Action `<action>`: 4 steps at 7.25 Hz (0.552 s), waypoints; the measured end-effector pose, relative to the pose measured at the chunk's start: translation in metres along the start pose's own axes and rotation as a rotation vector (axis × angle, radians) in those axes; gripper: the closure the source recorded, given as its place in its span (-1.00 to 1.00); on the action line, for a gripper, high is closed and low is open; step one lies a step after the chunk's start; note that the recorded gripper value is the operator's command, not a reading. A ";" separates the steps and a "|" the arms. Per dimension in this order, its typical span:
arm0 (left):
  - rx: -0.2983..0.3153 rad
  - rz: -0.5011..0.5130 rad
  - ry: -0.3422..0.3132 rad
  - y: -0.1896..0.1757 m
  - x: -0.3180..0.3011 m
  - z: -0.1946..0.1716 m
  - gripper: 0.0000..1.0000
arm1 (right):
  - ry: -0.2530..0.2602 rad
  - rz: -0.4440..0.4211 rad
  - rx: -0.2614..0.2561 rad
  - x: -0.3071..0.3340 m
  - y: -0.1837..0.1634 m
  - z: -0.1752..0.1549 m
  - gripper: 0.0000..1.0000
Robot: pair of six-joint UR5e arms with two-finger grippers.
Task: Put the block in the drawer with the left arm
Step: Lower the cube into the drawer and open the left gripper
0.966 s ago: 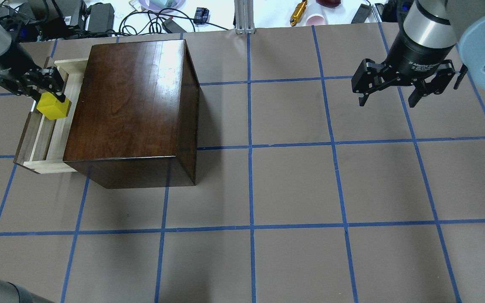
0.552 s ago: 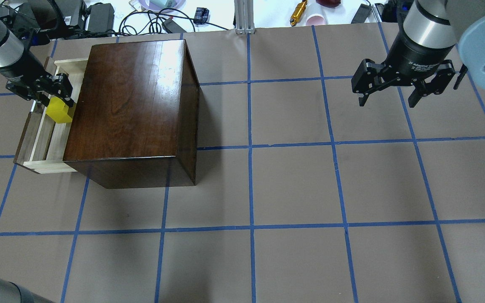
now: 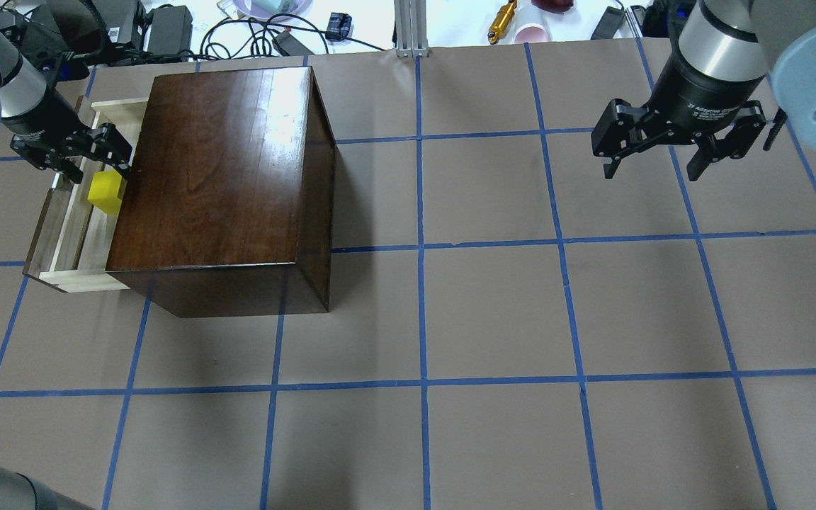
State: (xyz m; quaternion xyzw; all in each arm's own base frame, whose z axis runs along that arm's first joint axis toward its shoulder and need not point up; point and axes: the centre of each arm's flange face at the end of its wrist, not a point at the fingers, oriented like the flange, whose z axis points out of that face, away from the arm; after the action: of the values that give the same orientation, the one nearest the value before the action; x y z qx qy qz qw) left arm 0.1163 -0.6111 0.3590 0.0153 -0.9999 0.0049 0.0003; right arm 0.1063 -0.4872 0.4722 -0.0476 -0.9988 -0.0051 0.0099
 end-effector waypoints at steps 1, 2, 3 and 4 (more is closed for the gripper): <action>0.003 -0.002 -0.002 0.004 0.000 -0.014 -1.00 | 0.000 0.000 0.000 0.000 0.000 0.000 -1.00; 0.008 -0.001 -0.004 0.011 0.004 -0.030 -1.00 | 0.000 0.000 0.000 0.000 0.000 0.000 -1.00; 0.010 0.000 -0.004 0.021 0.011 -0.054 -1.00 | 0.000 0.000 0.000 0.000 0.000 0.000 -1.00; -0.001 0.001 -0.002 0.036 0.017 -0.083 -1.00 | 0.000 0.000 0.000 0.000 0.000 0.000 -1.00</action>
State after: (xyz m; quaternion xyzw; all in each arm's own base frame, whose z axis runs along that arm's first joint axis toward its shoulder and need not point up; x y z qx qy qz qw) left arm 0.0979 -0.5751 0.4419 0.0148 -0.9999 0.0045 -0.0009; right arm 0.1063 -0.4872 0.4721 -0.0476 -0.9988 -0.0052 0.0099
